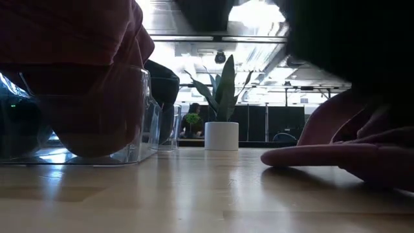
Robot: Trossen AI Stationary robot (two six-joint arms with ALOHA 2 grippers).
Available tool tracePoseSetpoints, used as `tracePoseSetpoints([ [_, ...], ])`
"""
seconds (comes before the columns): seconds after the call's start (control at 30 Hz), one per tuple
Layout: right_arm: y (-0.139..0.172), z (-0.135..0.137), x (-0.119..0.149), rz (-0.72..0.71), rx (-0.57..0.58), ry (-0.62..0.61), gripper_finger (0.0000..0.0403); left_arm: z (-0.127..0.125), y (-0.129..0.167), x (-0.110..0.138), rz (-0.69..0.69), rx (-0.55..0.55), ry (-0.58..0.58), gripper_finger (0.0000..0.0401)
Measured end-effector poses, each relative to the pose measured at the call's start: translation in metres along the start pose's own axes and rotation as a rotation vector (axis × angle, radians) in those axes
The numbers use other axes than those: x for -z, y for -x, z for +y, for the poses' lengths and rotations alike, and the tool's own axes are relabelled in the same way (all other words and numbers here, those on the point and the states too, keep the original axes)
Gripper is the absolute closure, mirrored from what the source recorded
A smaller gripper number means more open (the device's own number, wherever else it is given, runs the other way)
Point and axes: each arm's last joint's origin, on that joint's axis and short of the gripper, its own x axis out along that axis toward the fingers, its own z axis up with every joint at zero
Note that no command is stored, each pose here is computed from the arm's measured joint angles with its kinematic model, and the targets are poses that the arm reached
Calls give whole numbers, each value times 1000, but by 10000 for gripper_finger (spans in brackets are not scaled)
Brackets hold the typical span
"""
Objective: Pick & Place hat
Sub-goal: Put the red cap into the bottom transparent bin
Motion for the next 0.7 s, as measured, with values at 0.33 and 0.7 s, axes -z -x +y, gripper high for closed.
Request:
tracePoseSetpoints([
  [0.33, 0, 1, -1, -15, -10, 11, 398, 6, -16, 13, 70, -11, -27, 177],
  [0.7, 1, 3, 0, 5, -31, 17, 399, 13, -19, 15, 56, -34, 34, 315],
])
